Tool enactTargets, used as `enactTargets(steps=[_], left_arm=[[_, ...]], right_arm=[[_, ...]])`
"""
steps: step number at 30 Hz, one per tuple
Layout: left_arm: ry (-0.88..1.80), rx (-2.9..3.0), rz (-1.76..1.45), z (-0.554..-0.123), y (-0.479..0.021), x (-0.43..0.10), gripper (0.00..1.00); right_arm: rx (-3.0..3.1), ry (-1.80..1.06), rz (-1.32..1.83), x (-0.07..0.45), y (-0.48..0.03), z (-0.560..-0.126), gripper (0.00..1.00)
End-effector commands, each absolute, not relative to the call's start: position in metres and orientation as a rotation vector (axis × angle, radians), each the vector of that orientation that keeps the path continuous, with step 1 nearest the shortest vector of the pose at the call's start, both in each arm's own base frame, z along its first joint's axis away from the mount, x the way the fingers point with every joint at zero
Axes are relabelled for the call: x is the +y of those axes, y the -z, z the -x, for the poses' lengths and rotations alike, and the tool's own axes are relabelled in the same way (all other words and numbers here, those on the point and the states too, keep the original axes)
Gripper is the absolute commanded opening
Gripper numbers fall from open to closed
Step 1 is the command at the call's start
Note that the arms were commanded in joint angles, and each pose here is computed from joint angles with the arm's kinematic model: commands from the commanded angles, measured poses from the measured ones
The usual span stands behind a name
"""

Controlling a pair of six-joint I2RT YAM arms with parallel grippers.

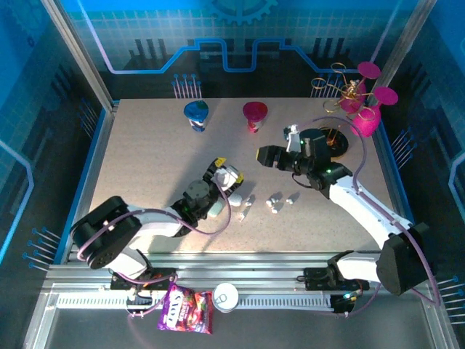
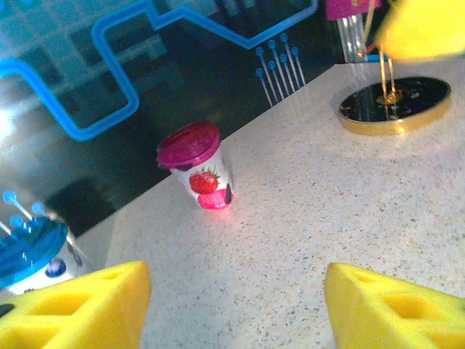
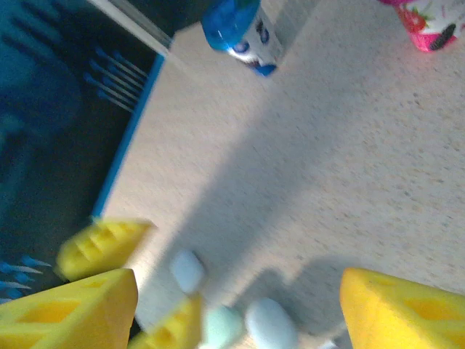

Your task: Insert wireless bluetooth earbuds into charging case

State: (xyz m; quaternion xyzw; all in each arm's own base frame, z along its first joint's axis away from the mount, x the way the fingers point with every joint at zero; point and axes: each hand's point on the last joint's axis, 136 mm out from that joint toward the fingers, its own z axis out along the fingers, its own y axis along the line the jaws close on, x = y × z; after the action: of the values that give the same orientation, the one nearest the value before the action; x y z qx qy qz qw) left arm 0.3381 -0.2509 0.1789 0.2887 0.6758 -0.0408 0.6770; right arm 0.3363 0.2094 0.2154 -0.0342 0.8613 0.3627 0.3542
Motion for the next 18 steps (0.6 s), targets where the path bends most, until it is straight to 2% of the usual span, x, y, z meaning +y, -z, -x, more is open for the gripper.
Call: enactTargets(steps=[1, 5, 12, 18], left_arm=[[0.189, 1.662, -0.519, -0.336, -0.162, -0.225, 0.71], [0.271, 1.742, -0.396, -0.333, -0.159, -0.194, 0.79], [0.252, 1.827, -0.325, -0.321, -0.163, -0.165, 0.93], [0.278, 1.823, -0.308, -0.310, -0.171, -0.157, 0.97]], right_arm=[[2.318, -0.793, 0.332, 0.207, -0.180, -0.318, 0.76], [2.449, -0.680, 0.424, 0.209, -0.151, -0.309, 0.78], [2.558, -0.637, 0.534, 0.252, -0.115, -0.305, 0.80], [2.598, -0.645, 0.630, 0.274, -0.091, -0.305, 0.79]])
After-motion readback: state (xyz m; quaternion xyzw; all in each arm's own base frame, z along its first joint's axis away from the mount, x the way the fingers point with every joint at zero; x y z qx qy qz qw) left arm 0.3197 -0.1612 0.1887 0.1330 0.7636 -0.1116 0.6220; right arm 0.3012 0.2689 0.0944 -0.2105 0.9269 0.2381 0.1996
